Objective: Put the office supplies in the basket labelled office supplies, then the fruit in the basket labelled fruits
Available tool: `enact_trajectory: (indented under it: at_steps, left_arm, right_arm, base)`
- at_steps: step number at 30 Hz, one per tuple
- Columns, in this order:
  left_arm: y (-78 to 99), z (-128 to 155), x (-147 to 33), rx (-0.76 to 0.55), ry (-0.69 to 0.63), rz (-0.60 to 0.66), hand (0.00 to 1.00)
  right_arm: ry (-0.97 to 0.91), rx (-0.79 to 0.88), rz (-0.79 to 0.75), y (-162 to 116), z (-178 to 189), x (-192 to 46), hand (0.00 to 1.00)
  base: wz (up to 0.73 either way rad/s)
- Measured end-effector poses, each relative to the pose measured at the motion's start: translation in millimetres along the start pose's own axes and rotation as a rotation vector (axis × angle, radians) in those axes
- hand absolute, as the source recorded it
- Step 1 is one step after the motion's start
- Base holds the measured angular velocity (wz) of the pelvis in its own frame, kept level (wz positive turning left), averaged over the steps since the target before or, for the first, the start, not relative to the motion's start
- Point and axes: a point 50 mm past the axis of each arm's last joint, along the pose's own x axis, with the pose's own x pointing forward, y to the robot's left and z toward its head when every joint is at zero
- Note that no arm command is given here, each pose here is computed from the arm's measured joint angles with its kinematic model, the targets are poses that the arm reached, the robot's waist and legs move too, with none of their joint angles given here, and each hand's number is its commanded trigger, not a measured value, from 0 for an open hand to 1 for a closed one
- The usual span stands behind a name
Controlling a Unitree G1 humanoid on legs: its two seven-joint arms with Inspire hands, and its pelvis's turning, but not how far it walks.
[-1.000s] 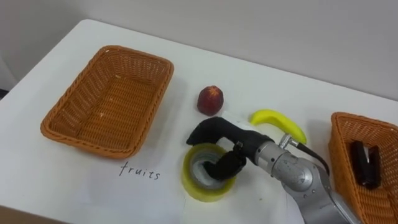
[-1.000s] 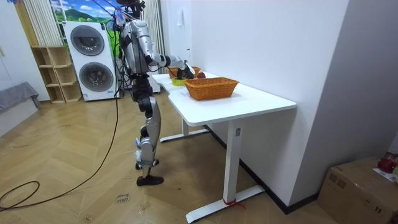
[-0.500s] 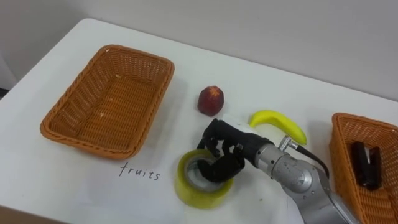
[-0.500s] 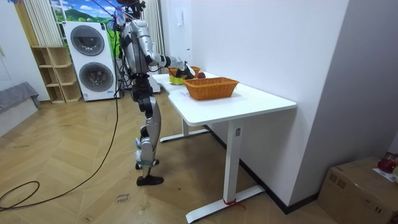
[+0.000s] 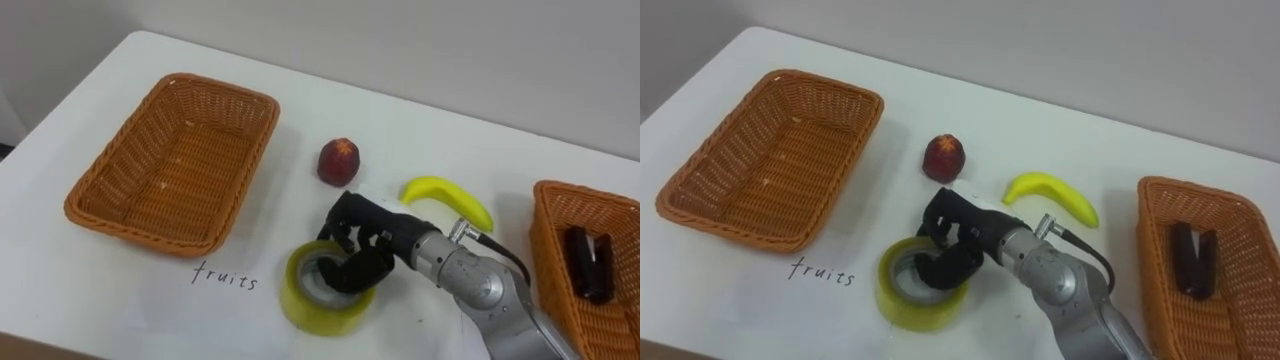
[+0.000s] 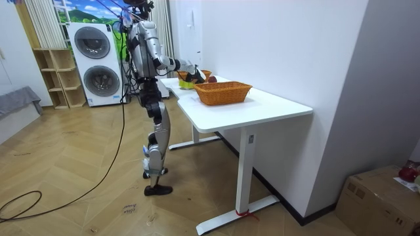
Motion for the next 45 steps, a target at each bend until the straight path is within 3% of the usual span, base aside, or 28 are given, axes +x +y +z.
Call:
enact_trajectory:
  at_steps: [5,12,22,29,45]
  left_arm:
    - [0.1,-4,-0.3,-0.039,0.022,0.008,0.0]
    - [-0.7,-13,-2.3,-0.058,0.033,0.009,0.0]
    - [-1.1,-19,-3.5,-0.071,0.044,0.012,0.0]
    - [2.5,-23,-3.5,-0.12,0.067,0.032,0.0]
    - [-11.6,-48,-11.3,-0.105,0.156,0.024,0.0]
  right_arm:
    - [0.018,0.006,-0.024,-4,-6,-10,1.0]
    - [0.052,-0.004,-0.176,-37,-15,-32,1.0]
    - [0.03,-0.009,-0.276,-50,-10,-46,1.0]
    - [0.077,0.011,-0.45,-71,-22,-66,1.0]
    - [0.098,0.076,-0.665,-86,-34,-85,1.0]
  base:
    - [-0.03]
    - [-0.09]
    - [-0.05]
    - [0.0]
    - [-0.04]
